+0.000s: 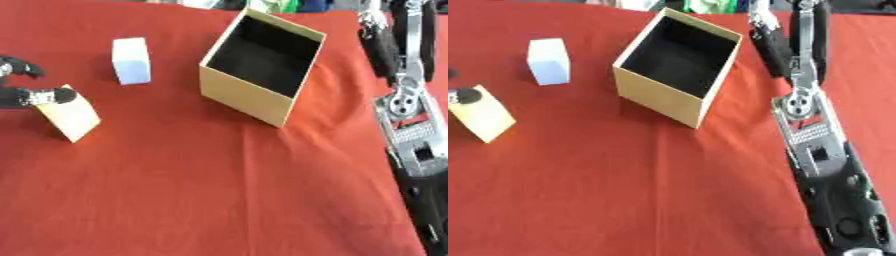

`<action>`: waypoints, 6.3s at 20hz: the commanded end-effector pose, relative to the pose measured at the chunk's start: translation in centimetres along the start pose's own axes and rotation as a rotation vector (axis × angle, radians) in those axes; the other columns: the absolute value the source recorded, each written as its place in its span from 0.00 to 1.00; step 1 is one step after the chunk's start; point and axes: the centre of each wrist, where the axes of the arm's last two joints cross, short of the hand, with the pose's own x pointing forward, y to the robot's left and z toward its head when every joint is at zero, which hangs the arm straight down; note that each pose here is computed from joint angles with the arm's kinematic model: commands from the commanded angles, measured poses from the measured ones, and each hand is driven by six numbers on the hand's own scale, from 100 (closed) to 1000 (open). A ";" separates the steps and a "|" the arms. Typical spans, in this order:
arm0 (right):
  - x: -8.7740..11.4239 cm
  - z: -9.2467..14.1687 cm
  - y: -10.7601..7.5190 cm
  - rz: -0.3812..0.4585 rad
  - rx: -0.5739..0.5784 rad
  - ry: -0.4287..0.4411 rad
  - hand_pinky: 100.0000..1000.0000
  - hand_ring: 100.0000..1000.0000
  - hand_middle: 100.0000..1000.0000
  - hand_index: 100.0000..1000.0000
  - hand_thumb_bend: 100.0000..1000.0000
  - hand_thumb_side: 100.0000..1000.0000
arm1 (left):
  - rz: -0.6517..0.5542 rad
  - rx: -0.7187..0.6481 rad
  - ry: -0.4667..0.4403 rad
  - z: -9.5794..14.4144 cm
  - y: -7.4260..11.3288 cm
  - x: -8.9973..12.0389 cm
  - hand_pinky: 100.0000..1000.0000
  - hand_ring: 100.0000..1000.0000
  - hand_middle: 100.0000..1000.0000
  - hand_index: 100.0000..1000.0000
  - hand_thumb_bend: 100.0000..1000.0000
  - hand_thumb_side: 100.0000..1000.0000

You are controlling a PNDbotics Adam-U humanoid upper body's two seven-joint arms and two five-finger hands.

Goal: Pick up objects on the table and place them in the box.

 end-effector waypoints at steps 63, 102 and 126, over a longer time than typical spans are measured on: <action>0.5 -0.3 -0.3 -0.028 -0.009 -0.016 0.77 0.72 0.68 1.00 0.00 0.80 | -0.115 0.026 -0.023 0.3 2.6 1.1 0.81 1.00 0.90 0.95 0.52 0.90; 0.4 -0.1 -0.2 -0.040 -0.012 -0.004 0.77 0.72 0.68 1.00 0.00 0.81 | -0.125 -0.022 0.105 -2.8 -0.4 -0.6 0.78 0.95 0.83 0.85 0.61 0.89; 0.3 0.0 -0.2 -0.042 -0.012 -0.001 0.77 0.72 0.68 1.00 0.00 0.81 | -0.103 0.051 0.117 -3.0 -0.1 0.1 0.70 0.80 0.53 0.47 0.23 0.83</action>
